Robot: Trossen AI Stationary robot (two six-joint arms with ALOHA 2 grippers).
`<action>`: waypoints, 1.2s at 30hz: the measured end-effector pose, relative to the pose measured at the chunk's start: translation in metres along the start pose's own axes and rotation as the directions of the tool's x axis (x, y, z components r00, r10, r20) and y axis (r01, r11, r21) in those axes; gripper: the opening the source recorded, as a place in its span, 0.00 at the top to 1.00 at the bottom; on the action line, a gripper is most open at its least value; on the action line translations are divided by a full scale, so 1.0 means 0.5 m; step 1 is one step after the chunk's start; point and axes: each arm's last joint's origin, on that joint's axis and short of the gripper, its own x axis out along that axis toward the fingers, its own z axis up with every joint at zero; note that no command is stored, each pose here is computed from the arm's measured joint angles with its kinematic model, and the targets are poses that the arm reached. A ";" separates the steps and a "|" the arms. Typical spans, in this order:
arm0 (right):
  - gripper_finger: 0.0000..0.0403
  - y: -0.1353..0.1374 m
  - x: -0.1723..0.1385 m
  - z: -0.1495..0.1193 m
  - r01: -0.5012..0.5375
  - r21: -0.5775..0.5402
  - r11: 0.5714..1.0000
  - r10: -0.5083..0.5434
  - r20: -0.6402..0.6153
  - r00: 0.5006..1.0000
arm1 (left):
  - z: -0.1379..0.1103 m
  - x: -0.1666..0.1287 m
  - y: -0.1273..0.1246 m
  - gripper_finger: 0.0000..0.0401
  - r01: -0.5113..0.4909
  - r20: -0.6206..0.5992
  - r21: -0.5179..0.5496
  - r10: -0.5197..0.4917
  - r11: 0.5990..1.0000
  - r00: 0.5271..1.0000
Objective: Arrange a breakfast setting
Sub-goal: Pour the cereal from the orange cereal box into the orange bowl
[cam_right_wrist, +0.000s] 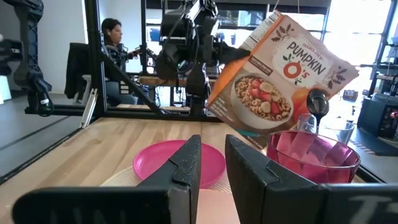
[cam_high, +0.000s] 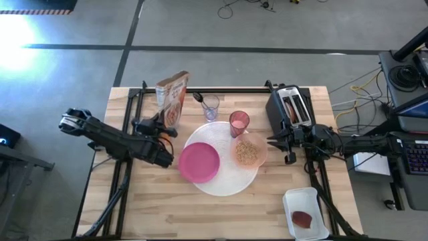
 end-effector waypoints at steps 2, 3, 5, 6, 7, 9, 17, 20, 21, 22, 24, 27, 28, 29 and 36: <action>0.84 0.000 0.000 0.000 0.000 0.000 1.000 0.000 0.000 1.000 | -0.012 0.000 0.002 1.00 -0.011 -0.019 -0.022 0.010 1.000 1.000; 0.84 0.000 0.000 0.000 0.000 0.000 1.000 0.000 0.000 1.000 | -0.017 0.000 0.001 1.00 -0.019 -0.033 -0.030 0.018 0.999 0.999; 0.84 0.000 0.000 0.000 0.000 0.000 1.000 0.000 0.000 1.000 | -0.022 0.000 0.003 1.00 -0.039 -0.073 -0.035 0.036 0.999 0.997; 0.84 0.000 0.000 0.000 0.000 0.000 1.000 0.000 0.000 1.000 | -0.024 -0.001 0.003 1.00 -0.053 -0.099 -0.039 0.049 0.998 0.994; 0.84 0.000 0.000 0.000 0.000 0.000 1.000 0.000 0.000 1.000 | -0.026 -0.001 0.003 1.00 -0.066 -0.127 -0.043 0.060 0.997 0.990; 0.84 0.000 0.000 0.000 0.000 0.000 1.000 0.000 0.000 1.000 | -0.028 -0.002 0.002 1.00 -0.092 -0.181 -0.041 0.083 0.995 0.980; 0.84 0.000 0.000 0.000 0.000 0.000 1.000 0.000 0.000 1.000 | -0.034 -0.004 -0.007 1.00 -0.133 -0.275 -0.088 0.105 0.987 0.956; 0.84 0.000 0.000 0.000 0.000 0.000 1.000 0.000 0.000 1.000 | -0.038 -0.006 -0.012 1.00 -0.134 -0.316 -0.075 0.104 0.988 0.943; 0.84 0.000 0.000 0.000 0.000 0.000 1.000 0.000 0.000 1.000 | -0.039 -0.006 -0.015 1.00 -0.129 -0.325 -0.070 0.100 0.989 0.940; 0.84 0.000 0.000 0.000 0.000 0.000 1.000 0.000 0.000 1.000 | -0.040 -0.007 -0.017 0.99 -0.122 -0.329 -0.066 0.094 0.990 0.940; 0.84 0.000 0.000 0.000 0.000 0.000 1.000 0.000 0.000 1.000 | -0.041 -0.008 -0.021 0.97 -0.112 -0.332 -0.070 0.083 0.991 0.940; 0.84 0.000 0.000 0.000 0.000 0.000 1.000 0.000 0.000 1.000 | -0.043 -0.008 -0.029 0.92 -0.096 -0.336 -0.074 0.066 0.993 0.939; 0.84 0.000 0.000 0.000 0.000 0.000 1.000 0.000 0.000 1.000 | -0.044 -0.008 -0.032 0.90 -0.089 -0.338 -0.074 0.059 0.993 0.939; 0.84 0.000 0.000 0.000 0.000 0.000 1.000 0.000 0.000 1.000 | -0.044 -0.008 -0.036 0.89 -0.083 -0.339 -0.076 0.053 0.994 0.939; 0.84 0.000 0.000 0.000 0.000 0.000 1.000 0.000 0.000 1.000 | -0.048 -0.010 -0.059 0.75 -0.035 -0.368 -0.088 0.000 0.996 0.930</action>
